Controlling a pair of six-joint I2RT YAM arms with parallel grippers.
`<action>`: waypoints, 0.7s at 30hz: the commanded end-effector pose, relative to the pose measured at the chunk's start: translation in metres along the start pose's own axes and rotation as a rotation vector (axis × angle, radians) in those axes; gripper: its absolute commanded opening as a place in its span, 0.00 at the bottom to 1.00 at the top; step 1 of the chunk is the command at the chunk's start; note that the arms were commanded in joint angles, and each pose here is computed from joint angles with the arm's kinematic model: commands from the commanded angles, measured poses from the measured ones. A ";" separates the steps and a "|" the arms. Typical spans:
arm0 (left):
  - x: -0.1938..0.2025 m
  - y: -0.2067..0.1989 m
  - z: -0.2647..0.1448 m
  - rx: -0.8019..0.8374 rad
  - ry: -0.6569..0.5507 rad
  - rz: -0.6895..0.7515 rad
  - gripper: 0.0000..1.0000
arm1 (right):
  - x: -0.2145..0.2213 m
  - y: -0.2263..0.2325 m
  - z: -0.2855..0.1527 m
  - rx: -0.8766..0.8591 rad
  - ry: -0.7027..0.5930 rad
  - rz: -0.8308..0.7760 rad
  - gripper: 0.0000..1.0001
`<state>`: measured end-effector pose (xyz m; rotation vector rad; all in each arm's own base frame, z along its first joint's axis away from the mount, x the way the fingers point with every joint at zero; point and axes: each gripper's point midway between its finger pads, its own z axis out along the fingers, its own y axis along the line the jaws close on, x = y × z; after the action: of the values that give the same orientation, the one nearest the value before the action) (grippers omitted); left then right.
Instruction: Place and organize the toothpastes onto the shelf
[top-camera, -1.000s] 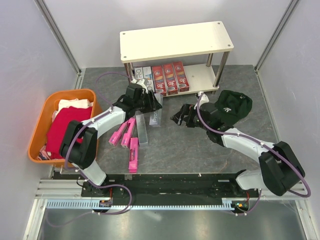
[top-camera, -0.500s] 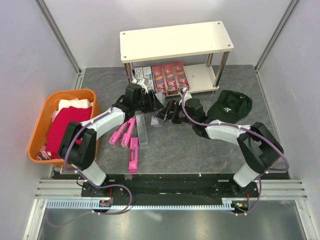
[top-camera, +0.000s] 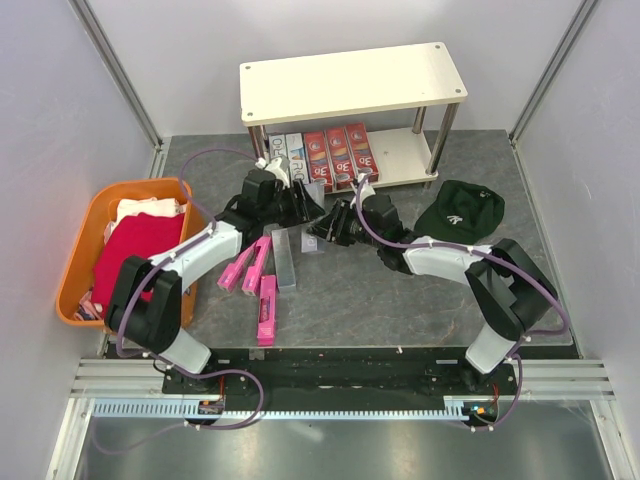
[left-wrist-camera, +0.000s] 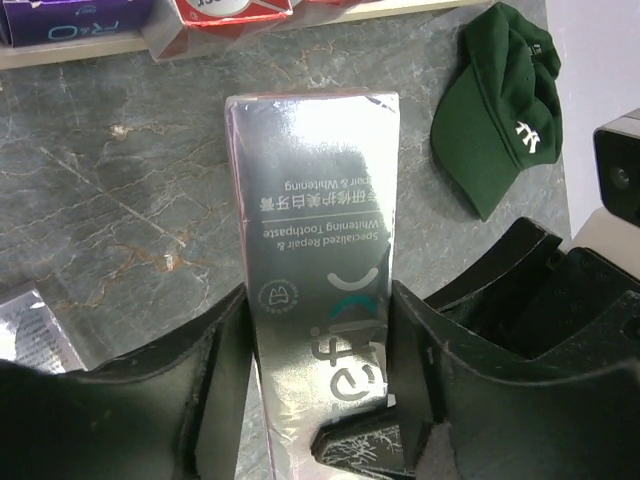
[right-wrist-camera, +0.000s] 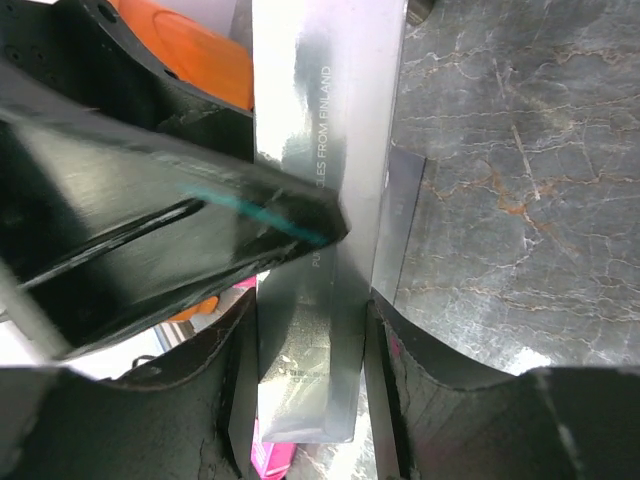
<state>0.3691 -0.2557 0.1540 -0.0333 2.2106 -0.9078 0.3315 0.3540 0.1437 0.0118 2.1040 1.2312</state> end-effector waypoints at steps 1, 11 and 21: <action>-0.025 -0.034 -0.019 0.102 -0.088 0.020 0.67 | -0.026 0.026 -0.008 -0.047 -0.074 -0.070 0.26; -0.043 -0.045 -0.042 0.103 -0.157 0.083 0.99 | -0.039 0.043 -0.020 -0.050 -0.079 -0.143 0.22; -0.091 -0.051 -0.099 0.005 -0.365 0.166 1.00 | -0.083 0.069 -0.048 -0.040 -0.159 -0.243 0.22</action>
<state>0.3569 -0.2325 0.2429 -0.0090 1.9769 -0.8584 0.3279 0.3355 0.1752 -0.1099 2.1007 1.0981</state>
